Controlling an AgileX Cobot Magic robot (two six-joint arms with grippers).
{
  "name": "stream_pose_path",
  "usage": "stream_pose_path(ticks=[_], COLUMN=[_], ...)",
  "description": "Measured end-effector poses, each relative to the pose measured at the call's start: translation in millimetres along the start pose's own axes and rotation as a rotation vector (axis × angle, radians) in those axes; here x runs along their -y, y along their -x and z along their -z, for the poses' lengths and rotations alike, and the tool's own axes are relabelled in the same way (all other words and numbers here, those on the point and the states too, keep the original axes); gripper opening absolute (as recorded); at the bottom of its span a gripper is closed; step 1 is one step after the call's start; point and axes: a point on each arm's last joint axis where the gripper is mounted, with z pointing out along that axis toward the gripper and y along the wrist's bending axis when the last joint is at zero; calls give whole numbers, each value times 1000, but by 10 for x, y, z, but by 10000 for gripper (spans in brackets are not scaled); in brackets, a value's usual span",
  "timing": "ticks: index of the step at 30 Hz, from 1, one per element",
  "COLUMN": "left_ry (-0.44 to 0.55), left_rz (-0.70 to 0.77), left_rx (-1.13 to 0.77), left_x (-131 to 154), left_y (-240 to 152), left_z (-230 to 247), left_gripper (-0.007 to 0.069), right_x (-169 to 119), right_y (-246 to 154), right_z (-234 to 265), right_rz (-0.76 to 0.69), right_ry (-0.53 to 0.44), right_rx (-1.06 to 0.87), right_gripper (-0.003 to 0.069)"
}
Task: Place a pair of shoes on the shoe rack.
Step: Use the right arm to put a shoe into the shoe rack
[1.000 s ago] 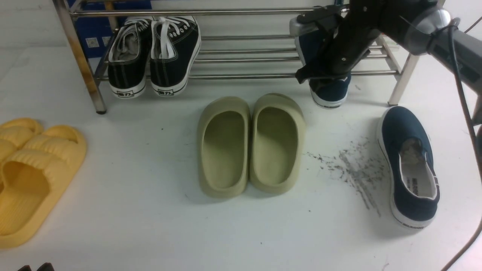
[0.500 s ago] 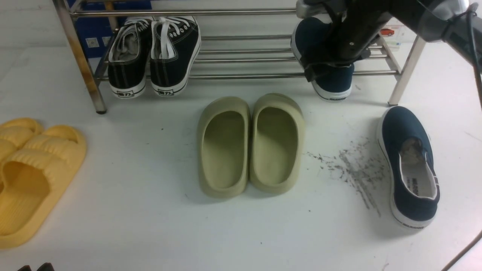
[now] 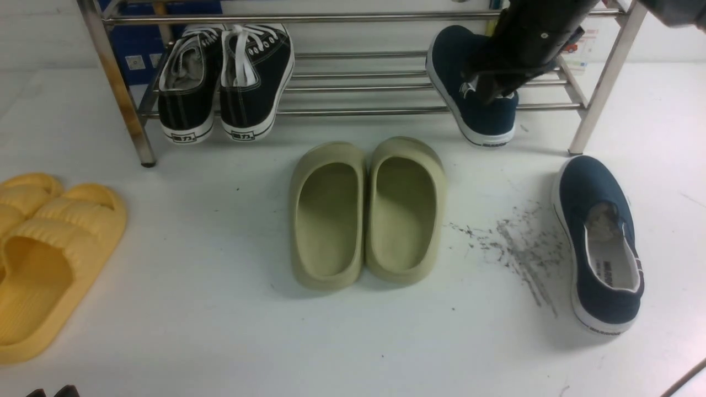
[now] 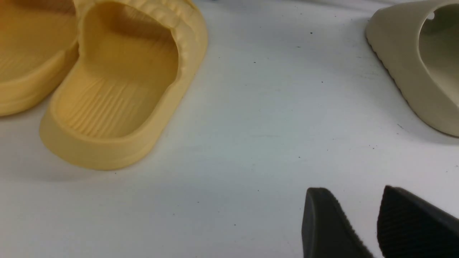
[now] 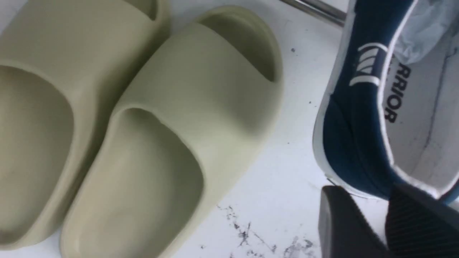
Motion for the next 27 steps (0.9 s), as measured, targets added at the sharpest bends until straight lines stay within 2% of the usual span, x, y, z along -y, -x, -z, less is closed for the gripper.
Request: stream_pose_path(ticks=[6, 9, 14, 17, 22, 27], left_ry=[0, 0, 0, 0, 0, 0], left_rz=[0, 0, 0, 0, 0, 0], left_rx=[0, 0, 0, 0, 0, 0], left_x=[0, 0, 0, 0, 0, 0], left_y=[0, 0, 0, 0, 0, 0], left_z=[0, 0, 0, 0, 0, 0], left_gripper=[239, 239, 239, 239, 239, 239], right_x=[-46, -55, -34, 3, 48, 67], right_y=[-171, -344, -583, -650, -566, -467], right_z=[45, 95, -110, -417, -661, -670], right_rz=[-16, -21, -41, -52, -91, -140], right_ry=[32, 21, -1, -15, -37, -48], right_rx=[-59, -112, -163, -137, -18, 77], right_gripper=[50, 15, 8, 8, 8, 10])
